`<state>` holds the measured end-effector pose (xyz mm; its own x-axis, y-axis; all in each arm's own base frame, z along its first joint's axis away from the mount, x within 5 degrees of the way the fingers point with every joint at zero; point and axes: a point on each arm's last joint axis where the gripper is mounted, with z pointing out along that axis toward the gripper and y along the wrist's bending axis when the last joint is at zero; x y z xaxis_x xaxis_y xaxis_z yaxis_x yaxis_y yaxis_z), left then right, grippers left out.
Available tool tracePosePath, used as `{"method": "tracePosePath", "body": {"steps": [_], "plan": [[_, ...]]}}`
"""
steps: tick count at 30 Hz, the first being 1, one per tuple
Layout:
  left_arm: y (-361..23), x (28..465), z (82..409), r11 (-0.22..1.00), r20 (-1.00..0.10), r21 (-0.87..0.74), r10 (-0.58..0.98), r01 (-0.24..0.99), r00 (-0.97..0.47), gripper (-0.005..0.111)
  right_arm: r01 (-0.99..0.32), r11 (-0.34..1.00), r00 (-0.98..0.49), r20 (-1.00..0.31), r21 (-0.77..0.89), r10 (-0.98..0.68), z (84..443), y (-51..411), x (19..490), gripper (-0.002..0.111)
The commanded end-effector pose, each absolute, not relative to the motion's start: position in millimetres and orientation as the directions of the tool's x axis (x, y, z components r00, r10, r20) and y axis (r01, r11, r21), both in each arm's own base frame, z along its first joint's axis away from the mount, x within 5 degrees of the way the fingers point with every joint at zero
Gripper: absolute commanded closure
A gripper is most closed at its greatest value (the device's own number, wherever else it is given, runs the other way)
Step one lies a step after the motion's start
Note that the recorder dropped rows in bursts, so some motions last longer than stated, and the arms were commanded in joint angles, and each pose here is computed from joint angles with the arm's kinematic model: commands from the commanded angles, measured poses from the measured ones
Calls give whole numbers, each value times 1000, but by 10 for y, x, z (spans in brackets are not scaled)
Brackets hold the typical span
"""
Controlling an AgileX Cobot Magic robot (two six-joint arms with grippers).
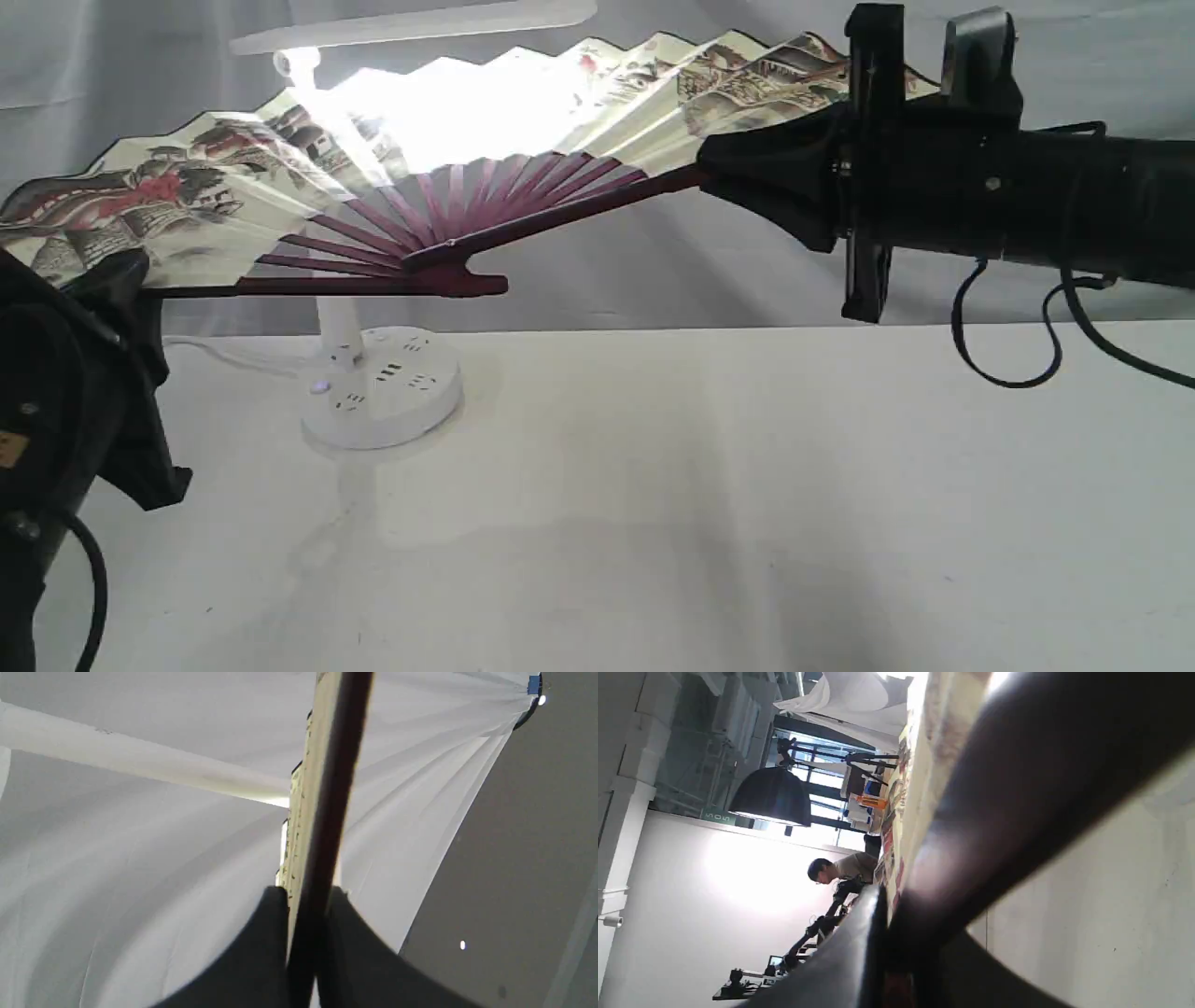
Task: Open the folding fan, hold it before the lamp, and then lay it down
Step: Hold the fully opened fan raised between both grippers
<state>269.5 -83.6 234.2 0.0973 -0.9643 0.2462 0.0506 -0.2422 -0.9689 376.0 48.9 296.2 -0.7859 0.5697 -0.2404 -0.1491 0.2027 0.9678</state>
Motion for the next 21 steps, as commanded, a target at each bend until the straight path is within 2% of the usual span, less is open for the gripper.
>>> {"method": "tracePosePath", "body": {"steps": [1,12,21], "plan": [[-648,2679,2467,-346,381,-920,-899,185,215,107,-145,296,-743,-302,944,597,2898,389,3806,108],[-651,2681,2460,-347,380,-921,-900,177,214,107,-145,296,-743,-302,944,597,2898,389,3806,108],[-700,2696,2404,-356,369,-929,-910,100,188,107,-156,275,-759,-294,949,581,2912,408,3786,108]]}}
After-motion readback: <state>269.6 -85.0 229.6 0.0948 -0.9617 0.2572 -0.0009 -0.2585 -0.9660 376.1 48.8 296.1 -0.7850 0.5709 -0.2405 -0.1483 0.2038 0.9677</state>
